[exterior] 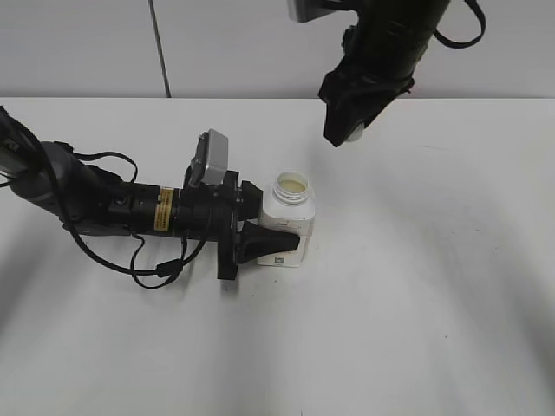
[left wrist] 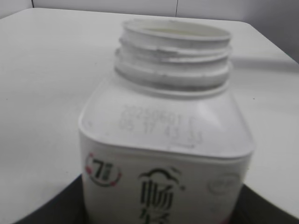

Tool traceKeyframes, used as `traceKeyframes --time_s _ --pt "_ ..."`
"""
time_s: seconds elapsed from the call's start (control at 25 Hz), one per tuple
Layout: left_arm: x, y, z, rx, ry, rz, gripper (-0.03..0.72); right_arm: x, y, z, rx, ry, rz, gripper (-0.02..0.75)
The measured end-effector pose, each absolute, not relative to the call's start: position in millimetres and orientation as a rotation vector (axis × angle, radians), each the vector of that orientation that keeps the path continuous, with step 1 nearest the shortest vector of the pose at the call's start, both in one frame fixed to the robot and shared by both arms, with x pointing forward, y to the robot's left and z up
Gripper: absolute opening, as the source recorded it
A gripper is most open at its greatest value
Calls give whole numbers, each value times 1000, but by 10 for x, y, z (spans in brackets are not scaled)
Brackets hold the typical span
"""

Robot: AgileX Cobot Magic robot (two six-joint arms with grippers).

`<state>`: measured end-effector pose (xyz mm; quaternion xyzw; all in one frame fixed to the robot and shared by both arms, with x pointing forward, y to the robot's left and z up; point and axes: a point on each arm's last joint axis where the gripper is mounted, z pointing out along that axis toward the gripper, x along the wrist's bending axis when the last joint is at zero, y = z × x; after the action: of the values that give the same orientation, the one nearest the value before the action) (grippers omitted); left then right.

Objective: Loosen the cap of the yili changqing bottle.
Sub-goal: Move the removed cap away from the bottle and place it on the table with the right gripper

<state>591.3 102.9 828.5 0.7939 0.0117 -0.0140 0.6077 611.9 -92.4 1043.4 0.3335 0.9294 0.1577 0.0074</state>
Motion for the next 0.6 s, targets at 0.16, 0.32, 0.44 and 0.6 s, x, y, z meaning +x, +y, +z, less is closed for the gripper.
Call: traceKeyframes --time_s 0.16,0.32,0.44,0.6 --pt "5913 1029 8285 1835 27 -32 375 6170 -1150 10299 1226 2881 438 393" --pt "5913 1029 8285 1835 27 -32 375 6226 -1439 10057 1434 2817 391 393" --pt "5913 1029 8285 1835 27 -32 375 6260 -1718 9853 1615 2734 360 393" --pt "5913 1029 8285 1835 27 -32 375 6228 -2039 9579 1789 2648 313 393"
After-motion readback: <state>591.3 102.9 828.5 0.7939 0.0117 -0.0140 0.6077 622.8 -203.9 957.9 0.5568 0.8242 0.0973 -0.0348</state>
